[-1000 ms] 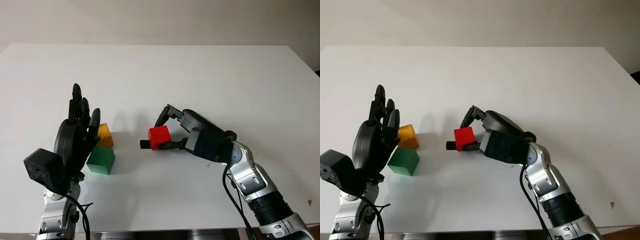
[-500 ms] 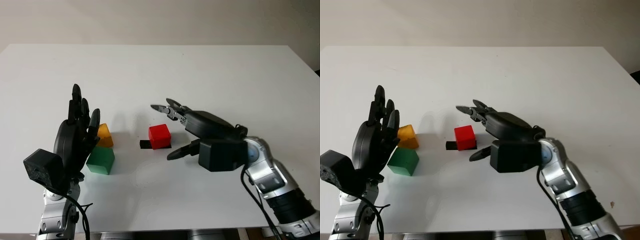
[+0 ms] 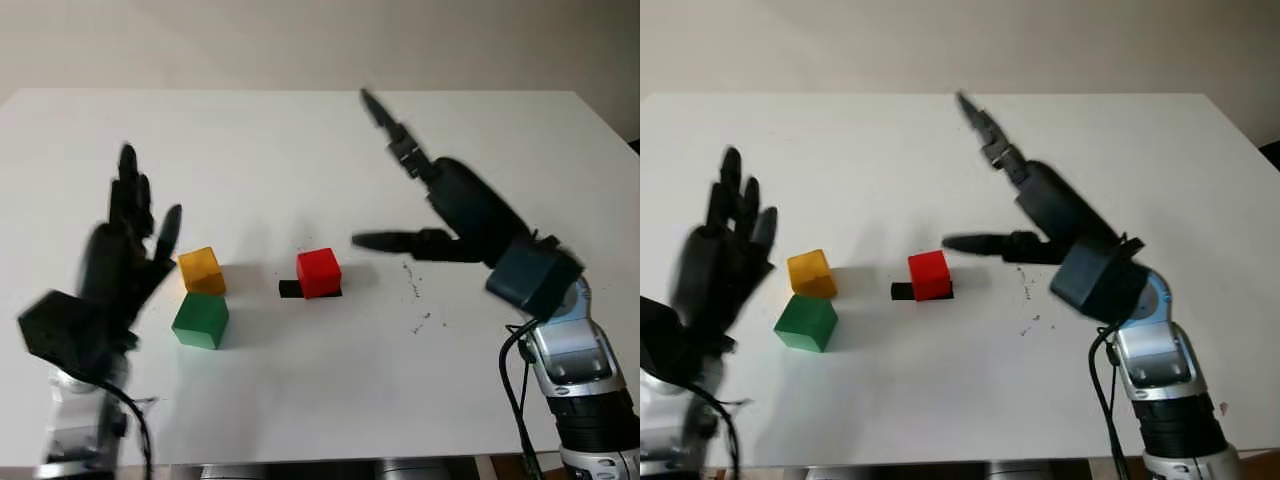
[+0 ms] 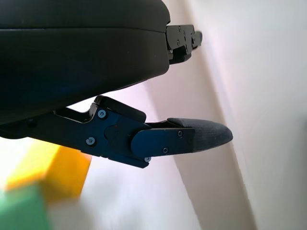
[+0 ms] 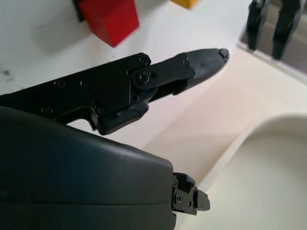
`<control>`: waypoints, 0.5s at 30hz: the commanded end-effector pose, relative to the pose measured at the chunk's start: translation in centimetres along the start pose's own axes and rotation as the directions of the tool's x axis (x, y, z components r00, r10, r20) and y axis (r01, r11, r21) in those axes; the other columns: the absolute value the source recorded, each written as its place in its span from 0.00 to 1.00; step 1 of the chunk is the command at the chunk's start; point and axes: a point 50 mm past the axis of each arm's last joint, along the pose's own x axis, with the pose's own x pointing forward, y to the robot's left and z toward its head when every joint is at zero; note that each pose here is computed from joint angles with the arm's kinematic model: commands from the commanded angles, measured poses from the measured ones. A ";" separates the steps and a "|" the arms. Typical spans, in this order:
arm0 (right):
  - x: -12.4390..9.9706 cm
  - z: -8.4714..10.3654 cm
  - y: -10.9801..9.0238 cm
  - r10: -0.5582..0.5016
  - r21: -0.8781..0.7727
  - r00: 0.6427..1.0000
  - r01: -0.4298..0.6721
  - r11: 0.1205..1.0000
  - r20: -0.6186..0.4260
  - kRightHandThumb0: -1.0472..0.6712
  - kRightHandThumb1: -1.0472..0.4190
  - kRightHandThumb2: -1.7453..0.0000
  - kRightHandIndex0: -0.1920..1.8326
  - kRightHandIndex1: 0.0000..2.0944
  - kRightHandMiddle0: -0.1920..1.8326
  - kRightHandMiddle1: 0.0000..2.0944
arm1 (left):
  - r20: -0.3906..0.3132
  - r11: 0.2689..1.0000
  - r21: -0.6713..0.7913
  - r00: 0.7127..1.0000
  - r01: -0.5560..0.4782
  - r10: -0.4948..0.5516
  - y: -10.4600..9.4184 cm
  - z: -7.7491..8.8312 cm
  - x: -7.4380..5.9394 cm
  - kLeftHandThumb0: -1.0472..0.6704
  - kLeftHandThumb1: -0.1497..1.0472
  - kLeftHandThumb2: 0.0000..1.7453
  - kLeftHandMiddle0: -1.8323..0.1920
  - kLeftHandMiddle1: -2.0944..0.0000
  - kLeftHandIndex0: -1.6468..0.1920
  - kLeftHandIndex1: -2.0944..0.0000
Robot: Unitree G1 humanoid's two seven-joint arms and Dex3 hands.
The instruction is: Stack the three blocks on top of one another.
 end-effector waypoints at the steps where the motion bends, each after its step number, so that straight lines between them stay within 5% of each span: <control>1: 0.5 0.3 -0.4 -0.034 0.049 0.999 0.034 0.998 0.013 0.15 0.00 0.85 0.00 0.00 0.03 0.02 | 0.051 0.996 0.090 0.999 0.001 -0.005 1.3 1.4 0.9 0.20 1.00 0.21 0.90 0.96 0.87 0.95; 4: 0.6 -0.2 -0.6 -0.040 0.066 0.999 0.041 0.997 -0.015 0.15 0.00 0.79 0.00 0.00 0.03 0.02 | 0.051 0.963 0.259 0.995 0.072 -0.088 3.4 2.8 2.1 0.20 1.00 0.16 0.83 0.96 0.78 0.96; 9: 0.7 -1.2 -0.6 -0.039 0.082 0.997 0.045 0.996 -0.070 0.17 0.00 0.79 0.00 0.00 0.03 0.02 | -0.089 0.841 0.475 0.965 0.259 -0.247 5.4 5.0 3.6 0.17 0.97 0.04 0.91 0.99 0.78 0.98; 15: 0.7 -1.6 -0.6 -0.044 0.076 0.996 0.050 0.996 -0.076 0.19 0.00 0.77 0.00 0.00 0.03 0.02 | -0.121 0.553 0.780 0.938 0.291 -0.324 5.5 7.1 5.2 0.24 0.83 0.02 0.96 0.98 0.79 0.97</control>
